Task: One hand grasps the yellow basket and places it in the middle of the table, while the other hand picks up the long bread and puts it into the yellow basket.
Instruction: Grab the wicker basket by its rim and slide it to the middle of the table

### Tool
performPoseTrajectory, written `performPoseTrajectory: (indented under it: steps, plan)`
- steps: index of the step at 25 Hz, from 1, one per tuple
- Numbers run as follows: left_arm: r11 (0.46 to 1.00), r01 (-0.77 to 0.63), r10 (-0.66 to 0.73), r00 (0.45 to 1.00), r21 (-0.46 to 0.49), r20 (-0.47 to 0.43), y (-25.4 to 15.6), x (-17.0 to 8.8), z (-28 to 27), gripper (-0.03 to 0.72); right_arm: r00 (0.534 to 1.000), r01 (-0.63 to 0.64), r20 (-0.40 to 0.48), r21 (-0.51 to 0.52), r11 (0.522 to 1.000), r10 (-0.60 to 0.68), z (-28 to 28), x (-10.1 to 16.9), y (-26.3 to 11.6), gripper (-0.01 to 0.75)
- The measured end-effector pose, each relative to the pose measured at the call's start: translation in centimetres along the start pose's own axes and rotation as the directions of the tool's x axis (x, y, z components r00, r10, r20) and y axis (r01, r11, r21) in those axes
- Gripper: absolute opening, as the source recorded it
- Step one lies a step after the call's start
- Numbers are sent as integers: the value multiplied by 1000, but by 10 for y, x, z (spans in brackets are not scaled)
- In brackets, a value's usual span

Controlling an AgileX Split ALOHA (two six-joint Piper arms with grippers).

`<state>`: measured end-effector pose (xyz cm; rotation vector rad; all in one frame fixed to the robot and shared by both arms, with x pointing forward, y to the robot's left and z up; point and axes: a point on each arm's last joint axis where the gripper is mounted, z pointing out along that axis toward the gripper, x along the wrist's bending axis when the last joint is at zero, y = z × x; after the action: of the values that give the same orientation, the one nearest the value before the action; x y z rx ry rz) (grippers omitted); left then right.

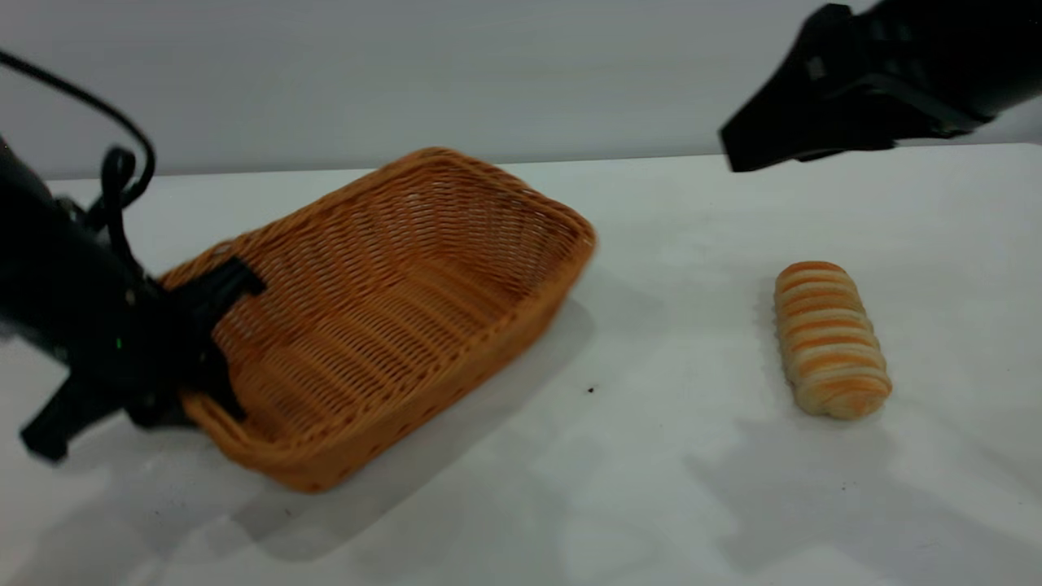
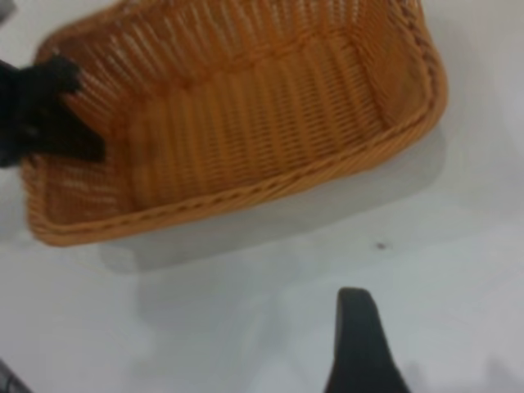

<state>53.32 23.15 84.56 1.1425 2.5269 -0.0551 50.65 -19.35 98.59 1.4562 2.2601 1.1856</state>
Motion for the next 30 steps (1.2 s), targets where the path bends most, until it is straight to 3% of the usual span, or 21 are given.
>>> performPoseTrajectory:
  steps: [4, 10, 15, 24, 26, 30]
  plan:
    - [961, -274, 270, 959, 36, 88, 19, -31, -16, 102, 995, -53, 88, 3, 999, 53, -8, -26, -1, 536]
    - [817, -569, 548, 816, 89, 186, 46, -81, -17, 102, 972, -126, 204, 15, 992, 120, 3, -63, -6, 536]
    - [743, -645, 622, 764, 180, 170, 64, -98, 12, 102, 968, -131, 221, 58, 990, 116, 34, -83, -2, 536]
    - [718, -642, 622, 765, 268, 165, 75, -103, 57, 109, 941, -191, 312, 164, 968, 133, 97, -123, -27, 536]
    - [711, -649, 629, 759, 271, 169, 75, -102, 57, 155, 927, -203, 352, 178, 963, 130, 105, -130, -35, 536]
    - [705, -652, 630, 757, 280, 176, 74, -102, 56, 386, 925, -226, 351, 209, 951, 143, 124, -139, -45, 536]
